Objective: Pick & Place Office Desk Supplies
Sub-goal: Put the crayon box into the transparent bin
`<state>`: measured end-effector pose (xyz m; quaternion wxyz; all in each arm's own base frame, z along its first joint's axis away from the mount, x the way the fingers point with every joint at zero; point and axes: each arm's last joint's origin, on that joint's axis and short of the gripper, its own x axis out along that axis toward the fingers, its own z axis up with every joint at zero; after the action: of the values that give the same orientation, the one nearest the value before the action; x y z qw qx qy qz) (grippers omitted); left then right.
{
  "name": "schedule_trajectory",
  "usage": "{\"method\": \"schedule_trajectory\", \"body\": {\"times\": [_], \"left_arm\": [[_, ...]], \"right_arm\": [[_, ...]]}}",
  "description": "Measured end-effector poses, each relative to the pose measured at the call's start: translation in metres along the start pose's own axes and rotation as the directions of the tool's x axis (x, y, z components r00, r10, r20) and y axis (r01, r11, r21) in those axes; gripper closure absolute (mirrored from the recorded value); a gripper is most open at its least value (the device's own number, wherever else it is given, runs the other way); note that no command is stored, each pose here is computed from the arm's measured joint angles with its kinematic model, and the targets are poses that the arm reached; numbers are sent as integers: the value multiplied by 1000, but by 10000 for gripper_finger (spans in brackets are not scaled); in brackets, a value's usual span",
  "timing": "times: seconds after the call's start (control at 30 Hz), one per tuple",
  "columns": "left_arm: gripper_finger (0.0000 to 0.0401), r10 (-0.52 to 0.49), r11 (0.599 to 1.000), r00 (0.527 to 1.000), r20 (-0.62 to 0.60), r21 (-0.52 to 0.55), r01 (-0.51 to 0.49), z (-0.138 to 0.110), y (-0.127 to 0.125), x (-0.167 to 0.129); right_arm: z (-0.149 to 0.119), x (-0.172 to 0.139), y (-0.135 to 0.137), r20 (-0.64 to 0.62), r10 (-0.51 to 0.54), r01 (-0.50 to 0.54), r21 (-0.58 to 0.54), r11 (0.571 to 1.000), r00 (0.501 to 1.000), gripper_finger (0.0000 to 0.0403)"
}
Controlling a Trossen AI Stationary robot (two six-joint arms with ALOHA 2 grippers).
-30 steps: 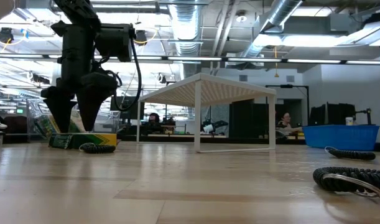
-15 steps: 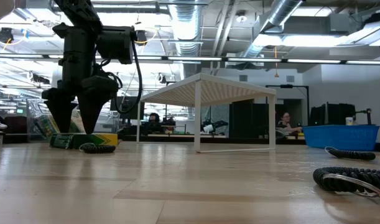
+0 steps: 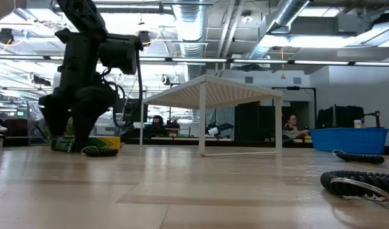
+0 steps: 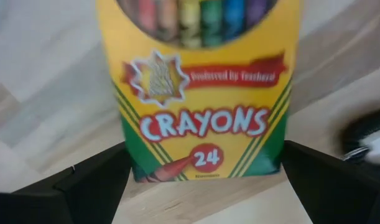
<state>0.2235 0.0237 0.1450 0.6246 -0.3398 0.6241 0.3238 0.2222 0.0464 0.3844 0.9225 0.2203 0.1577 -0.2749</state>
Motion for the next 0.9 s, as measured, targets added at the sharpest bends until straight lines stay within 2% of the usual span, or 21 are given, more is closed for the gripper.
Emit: {"method": "schedule_trajectory", "body": {"times": [0.27,0.67,0.9], "left_arm": [[1,23,999,999,-26,27,-22,-2,-6,10],[1,-80,996,990,119,39,76,4,-8,-8],[1,-96,995,987,129,39,92,5,-10,-7]], "right_arm": [[0,0,0,-6,1,-1,4,1000,1000,234],[-2,0,-1,-28,6,-6,-5,1000,1000,234],[-2,0,-1,-30,8,-8,-5,1000,1000,234]]}}
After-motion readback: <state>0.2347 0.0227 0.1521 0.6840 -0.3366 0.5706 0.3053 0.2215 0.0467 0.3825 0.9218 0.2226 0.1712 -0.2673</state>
